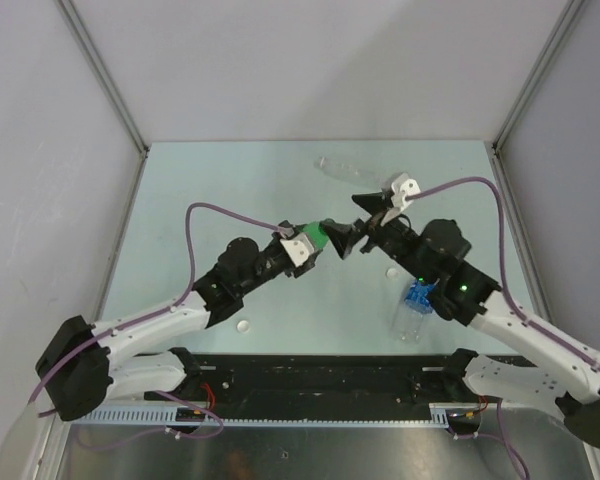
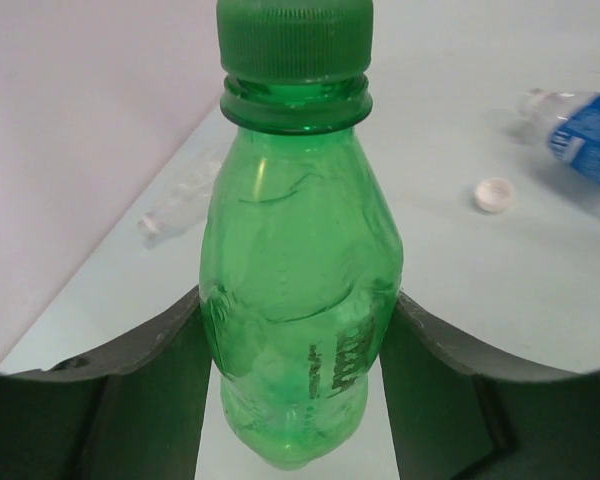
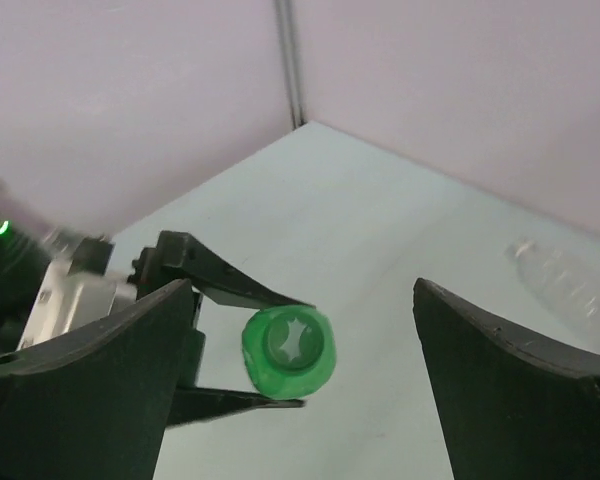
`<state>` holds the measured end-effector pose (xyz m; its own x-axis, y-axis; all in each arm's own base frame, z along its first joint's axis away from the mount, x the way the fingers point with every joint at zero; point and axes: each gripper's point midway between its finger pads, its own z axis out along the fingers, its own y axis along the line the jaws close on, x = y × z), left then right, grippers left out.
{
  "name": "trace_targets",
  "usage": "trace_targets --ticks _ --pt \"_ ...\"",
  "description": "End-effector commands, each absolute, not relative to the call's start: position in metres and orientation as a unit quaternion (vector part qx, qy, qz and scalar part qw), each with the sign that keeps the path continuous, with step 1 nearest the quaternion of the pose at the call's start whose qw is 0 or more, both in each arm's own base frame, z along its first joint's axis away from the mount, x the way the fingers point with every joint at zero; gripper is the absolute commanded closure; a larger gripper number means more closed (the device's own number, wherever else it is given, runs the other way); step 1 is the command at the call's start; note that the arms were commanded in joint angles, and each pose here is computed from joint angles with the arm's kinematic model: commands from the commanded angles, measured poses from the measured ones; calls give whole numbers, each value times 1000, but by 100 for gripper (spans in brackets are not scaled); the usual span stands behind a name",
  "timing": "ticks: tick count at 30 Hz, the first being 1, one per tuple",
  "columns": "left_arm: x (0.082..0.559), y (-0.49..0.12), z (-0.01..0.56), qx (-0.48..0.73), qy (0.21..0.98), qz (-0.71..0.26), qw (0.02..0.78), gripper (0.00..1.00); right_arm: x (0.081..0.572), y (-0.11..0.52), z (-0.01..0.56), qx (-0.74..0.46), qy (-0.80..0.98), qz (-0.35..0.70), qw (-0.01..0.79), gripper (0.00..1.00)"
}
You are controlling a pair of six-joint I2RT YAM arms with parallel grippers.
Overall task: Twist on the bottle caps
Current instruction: Screw the bottle cap onto the plastic bottle.
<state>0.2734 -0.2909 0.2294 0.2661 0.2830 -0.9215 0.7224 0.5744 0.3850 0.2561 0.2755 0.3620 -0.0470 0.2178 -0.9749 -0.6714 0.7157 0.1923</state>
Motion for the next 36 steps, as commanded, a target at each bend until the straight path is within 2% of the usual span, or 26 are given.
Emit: trace_targets --ticks 1,5,12,20,29,36 --pt "235 -304 230 517 538 -233 624 100 211 274 361 -398 564 299 659 5" --pt "202 -308 230 570 494 -288 590 100 165 268 321 -577 484 266 601 8" --pt "173 -303 234 610 447 -316 573 100 140 266 304 -640 437 279 567 12" --pt "174 -305 230 613 457 -320 560 100 135 277 302 -646 425 307 555 21" --pt "177 -306 227 610 465 -318 557 100 136 288 303 -643 421 327 551 41" --pt "179 -307 223 611 471 -319 550 100 135 289 306 -636 422 334 553 45"
